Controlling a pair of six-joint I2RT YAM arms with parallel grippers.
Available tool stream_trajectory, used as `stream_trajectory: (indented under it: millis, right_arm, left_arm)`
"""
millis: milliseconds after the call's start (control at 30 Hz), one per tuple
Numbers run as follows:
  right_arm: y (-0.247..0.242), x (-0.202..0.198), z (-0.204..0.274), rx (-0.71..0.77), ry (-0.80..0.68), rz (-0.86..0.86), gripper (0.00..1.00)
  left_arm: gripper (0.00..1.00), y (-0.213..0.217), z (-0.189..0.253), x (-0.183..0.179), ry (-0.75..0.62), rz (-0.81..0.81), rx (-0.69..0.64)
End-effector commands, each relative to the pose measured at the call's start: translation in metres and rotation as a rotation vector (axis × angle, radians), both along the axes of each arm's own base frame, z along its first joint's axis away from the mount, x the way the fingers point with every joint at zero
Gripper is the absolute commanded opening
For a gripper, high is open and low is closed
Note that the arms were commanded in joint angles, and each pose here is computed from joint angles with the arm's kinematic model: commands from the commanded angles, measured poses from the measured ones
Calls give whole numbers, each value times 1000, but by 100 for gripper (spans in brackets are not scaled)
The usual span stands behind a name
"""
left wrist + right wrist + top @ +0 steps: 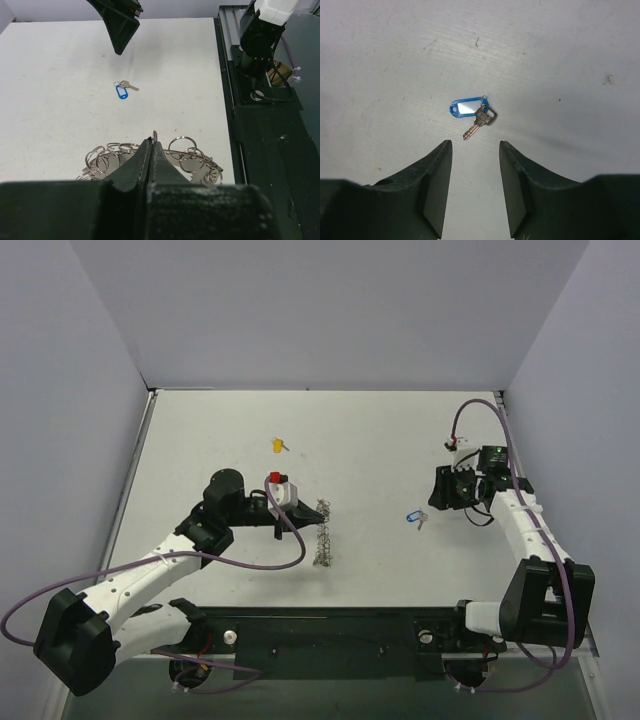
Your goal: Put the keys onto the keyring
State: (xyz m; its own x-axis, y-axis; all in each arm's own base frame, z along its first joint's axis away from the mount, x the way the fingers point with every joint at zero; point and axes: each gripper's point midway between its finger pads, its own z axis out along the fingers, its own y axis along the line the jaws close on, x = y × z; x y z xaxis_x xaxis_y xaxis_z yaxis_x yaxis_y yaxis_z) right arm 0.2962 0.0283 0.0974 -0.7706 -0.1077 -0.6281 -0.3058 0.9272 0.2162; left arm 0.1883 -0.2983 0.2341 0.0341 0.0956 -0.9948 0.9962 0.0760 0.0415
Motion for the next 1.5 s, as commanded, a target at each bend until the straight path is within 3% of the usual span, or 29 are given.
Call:
stream_trajectory:
  millis: [0, 133, 400, 1467]
  right_arm:
    - [2, 10, -13, -93, 25, 34, 38]
    - [2, 16, -22, -239, 89, 74, 38]
    - [11, 19, -35, -357, 194, 118, 35]
    - [18, 17, -70, -416, 372, 126, 23]
  left_arm:
    - [0, 1, 43, 6, -121, 6, -74]
    - [0, 4, 43, 9, -127, 15, -73]
    - [0, 7, 42, 12, -129, 28, -65]
    - [0, 7, 39, 13, -130, 27, -53]
